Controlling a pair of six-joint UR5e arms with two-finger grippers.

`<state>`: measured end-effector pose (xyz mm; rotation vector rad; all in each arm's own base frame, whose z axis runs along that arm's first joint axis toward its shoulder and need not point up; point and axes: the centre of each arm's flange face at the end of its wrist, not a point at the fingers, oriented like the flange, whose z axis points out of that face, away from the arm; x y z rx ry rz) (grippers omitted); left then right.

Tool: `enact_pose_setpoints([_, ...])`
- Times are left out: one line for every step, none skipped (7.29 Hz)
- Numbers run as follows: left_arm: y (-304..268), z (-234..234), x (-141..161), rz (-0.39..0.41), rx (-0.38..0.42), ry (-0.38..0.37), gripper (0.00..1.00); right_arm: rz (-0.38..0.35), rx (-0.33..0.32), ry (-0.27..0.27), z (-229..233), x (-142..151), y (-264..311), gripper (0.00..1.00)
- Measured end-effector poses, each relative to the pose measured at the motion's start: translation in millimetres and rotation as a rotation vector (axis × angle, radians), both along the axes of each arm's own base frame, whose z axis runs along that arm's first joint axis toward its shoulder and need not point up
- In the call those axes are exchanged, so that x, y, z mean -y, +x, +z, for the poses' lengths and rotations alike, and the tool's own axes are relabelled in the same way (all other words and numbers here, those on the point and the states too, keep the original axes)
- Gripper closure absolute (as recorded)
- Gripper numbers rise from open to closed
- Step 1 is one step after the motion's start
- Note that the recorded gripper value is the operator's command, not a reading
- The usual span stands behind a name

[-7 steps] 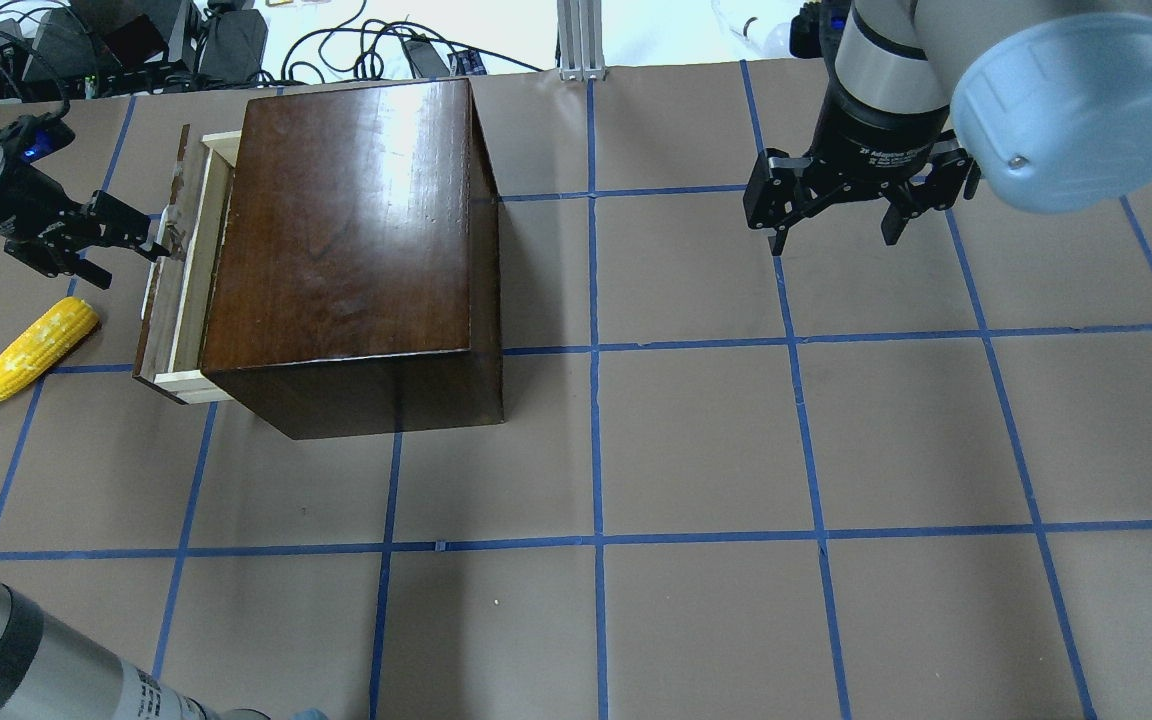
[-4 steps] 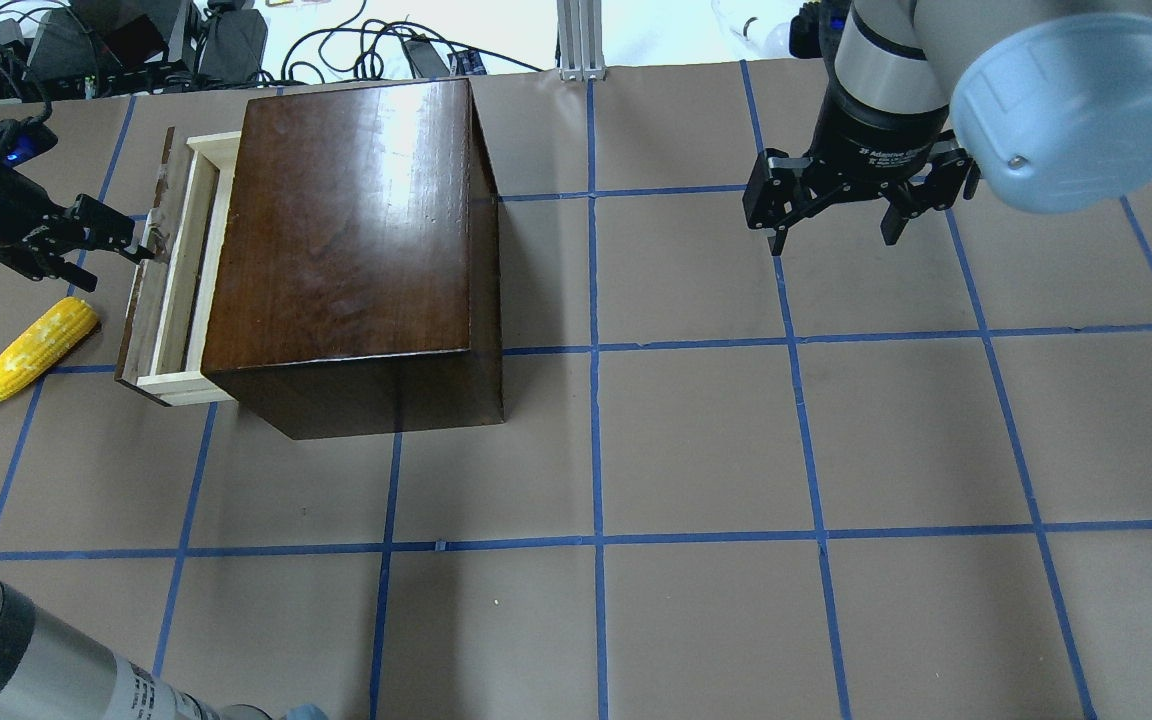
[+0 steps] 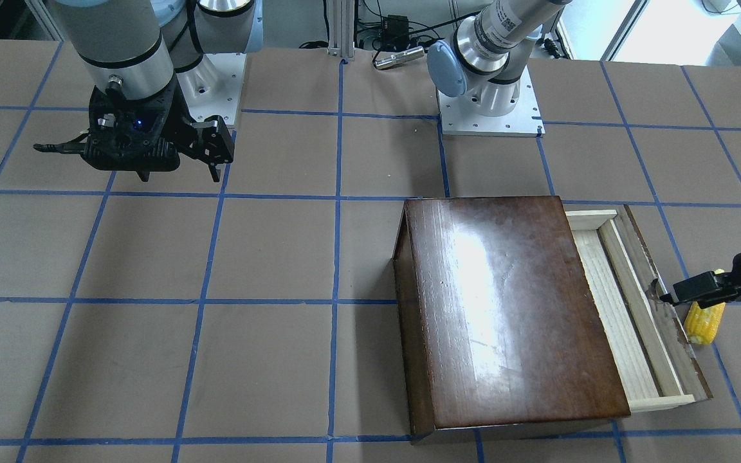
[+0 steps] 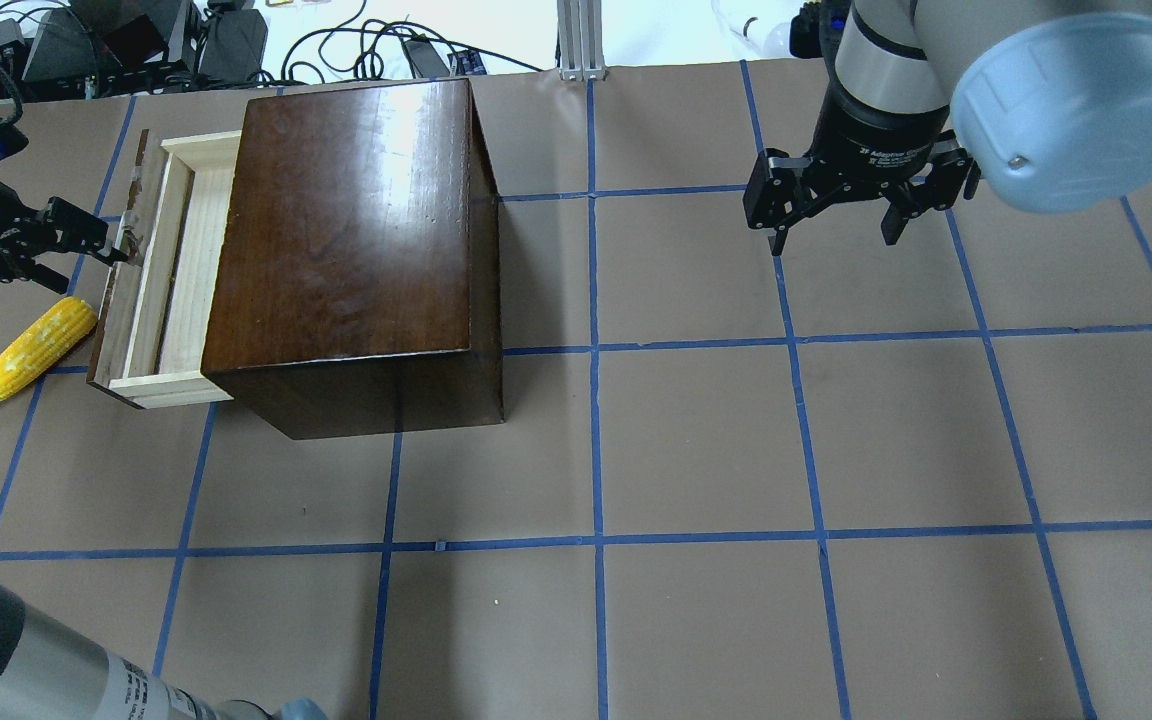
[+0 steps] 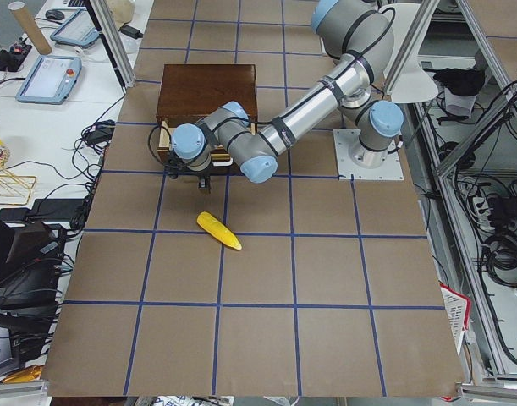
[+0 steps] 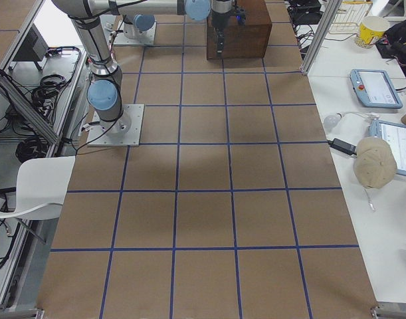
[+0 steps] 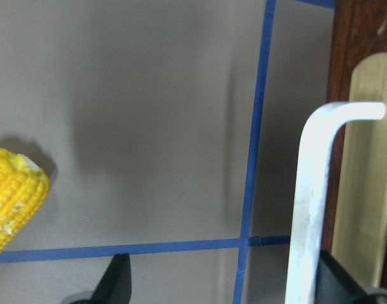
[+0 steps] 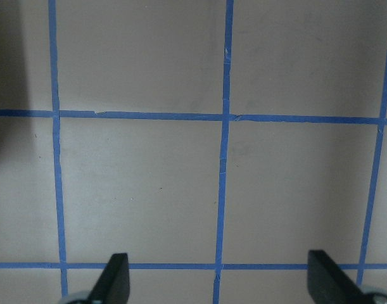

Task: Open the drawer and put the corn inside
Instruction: 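Pull the drawer outward from the cabinet with the left gripper, then release the handle and move the left gripper over the yellow corn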

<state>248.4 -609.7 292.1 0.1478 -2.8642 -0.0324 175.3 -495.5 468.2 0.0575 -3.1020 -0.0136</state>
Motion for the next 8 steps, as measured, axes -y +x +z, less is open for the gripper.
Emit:
enact_pose_setpoints([4.2,8.4,-0.7,-0.001,0.026,0.001,0.0,0.0,0.0,0.0,0.0,0.0,0.0,0.0])
enact_pose_setpoints([7.6,15.7,-0.2,-0.001,0.044,-0.004,0.0,0.0,0.0,0.0,0.0,0.0,0.0,0.0])
enact_pose_setpoints([11.0,20.6,0.8,-0.011,0.06,-0.006,0.0,0.0,0.0,0.0,0.0,0.0,0.0,0.0])
enact_pose_setpoints([16.7,22.3,1.0,-0.051,0.086,-0.005,0.0,0.0,0.0,0.0,0.0,0.0,0.0,0.0])
enact_pose_setpoints([28.1,18.9,-0.9,-0.12,0.115,-0.012,0.0,0.0,0.0,0.0,0.0,-0.1,0.2,0.0])
enact_pose_setpoints([41.4,10.9,-3.4,-0.183,0.133,-0.025,0.0,0.0,0.0,0.0,0.0,0.0,0.2,0.0])
enact_pose_setpoints([52.3,-1.2,-4.6,-0.231,0.148,-0.022,0.0,0.0,0.0,0.0,0.0,0.0,0.1,0.0])
enact_pose_setpoints([62.7,-17.0,-3.7,-0.272,0.182,-0.003,0.0,0.0,0.0,0.0,0.0,0.0,0.0,0.0])
